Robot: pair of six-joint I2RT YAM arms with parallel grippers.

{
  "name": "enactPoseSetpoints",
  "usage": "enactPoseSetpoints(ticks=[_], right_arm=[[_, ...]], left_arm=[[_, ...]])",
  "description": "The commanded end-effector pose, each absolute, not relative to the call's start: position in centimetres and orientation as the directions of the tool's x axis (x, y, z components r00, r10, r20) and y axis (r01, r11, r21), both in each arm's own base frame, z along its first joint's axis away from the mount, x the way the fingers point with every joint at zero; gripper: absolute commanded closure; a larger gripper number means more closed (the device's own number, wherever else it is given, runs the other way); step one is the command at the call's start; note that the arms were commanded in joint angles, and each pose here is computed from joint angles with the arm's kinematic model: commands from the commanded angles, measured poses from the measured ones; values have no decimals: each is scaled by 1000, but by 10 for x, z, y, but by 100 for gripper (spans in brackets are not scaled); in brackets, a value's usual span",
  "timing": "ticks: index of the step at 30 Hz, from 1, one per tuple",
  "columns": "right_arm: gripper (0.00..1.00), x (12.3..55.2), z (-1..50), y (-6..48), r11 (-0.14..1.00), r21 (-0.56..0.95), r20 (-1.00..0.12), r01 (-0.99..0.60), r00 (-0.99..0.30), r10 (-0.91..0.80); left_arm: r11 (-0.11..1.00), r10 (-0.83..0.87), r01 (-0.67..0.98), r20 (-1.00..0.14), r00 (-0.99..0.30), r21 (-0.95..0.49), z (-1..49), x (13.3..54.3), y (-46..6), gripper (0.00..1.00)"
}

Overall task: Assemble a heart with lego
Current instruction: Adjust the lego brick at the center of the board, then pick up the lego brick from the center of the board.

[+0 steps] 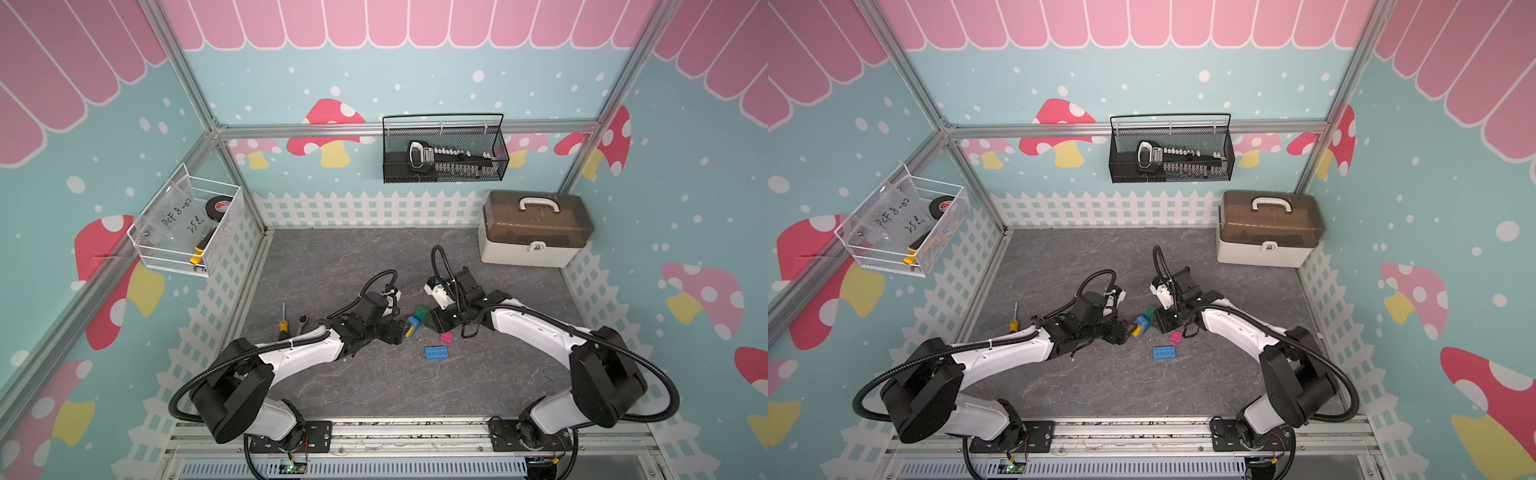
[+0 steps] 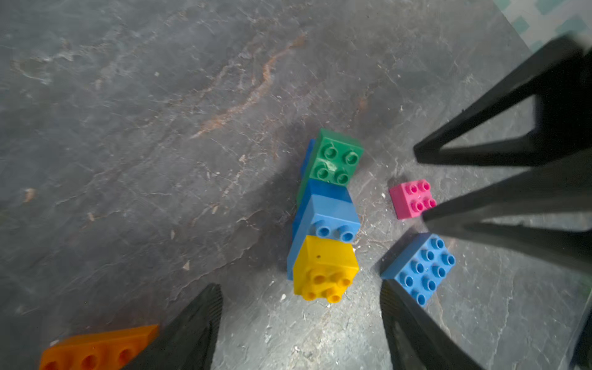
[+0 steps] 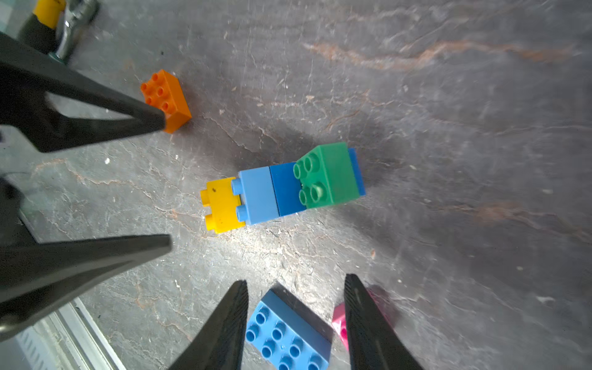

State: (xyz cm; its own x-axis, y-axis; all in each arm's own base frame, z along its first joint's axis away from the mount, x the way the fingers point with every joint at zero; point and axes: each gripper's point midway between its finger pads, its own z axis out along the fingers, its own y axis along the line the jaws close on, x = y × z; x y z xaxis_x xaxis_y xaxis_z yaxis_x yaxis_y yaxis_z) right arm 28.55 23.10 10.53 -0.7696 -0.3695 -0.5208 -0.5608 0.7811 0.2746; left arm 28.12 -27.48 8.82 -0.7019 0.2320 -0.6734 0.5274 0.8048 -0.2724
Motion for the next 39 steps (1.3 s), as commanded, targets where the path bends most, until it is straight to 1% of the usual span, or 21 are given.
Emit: enactPoseSetpoints(ticks=[1, 4, 8, 14, 22, 27, 29, 31, 34, 36, 39], right_arm=[[53, 278, 101, 206, 814, 228, -509, -535, -778, -369], [53, 278, 103, 194, 827, 226, -521, -515, -781, -344], [53, 281, 105, 188, 829, 237, -526, -507, -784, -329], [53, 282, 104, 187, 825, 242, -530, -510, -782, -327], [53, 281, 104, 183, 827, 243, -538, -507, -780, -320], [53, 282, 105, 184, 823, 247, -542, -511, -777, -320], [53, 282, 105, 185, 820, 252, -545, -514, -776, -319], [53, 282, 105, 185, 819, 253, -546, -515, -775, -319], [53, 282, 104, 186, 815, 261, -552, -517, -773, -313], [53, 282, 103, 187, 812, 272, -558, -517, -772, -305], [53, 281, 102, 188, 808, 283, -561, -517, -772, -298]], left_arm=[[769, 278, 589, -701, -657, -247, 91, 284, -293, 22], [756, 324, 615, -688, -649, -224, 82, 281, -304, 24], [766, 351, 619, -692, -631, -176, 79, 283, -307, 33], [767, 372, 623, -682, -629, -157, 68, 286, -308, 41], [775, 387, 619, -676, -627, -130, 59, 297, -314, 45], [782, 413, 616, -659, -629, -99, 60, 300, -311, 66], [790, 428, 608, -645, -633, -73, 64, 300, -306, 74], [804, 442, 593, -622, -646, -44, 74, 302, -300, 78], [808, 476, 589, -571, -669, -16, 100, 300, -295, 79], [807, 500, 590, -538, -679, 6, 119, 299, -291, 83], [792, 562, 608, -447, -696, 49, 141, 293, -282, 83]])
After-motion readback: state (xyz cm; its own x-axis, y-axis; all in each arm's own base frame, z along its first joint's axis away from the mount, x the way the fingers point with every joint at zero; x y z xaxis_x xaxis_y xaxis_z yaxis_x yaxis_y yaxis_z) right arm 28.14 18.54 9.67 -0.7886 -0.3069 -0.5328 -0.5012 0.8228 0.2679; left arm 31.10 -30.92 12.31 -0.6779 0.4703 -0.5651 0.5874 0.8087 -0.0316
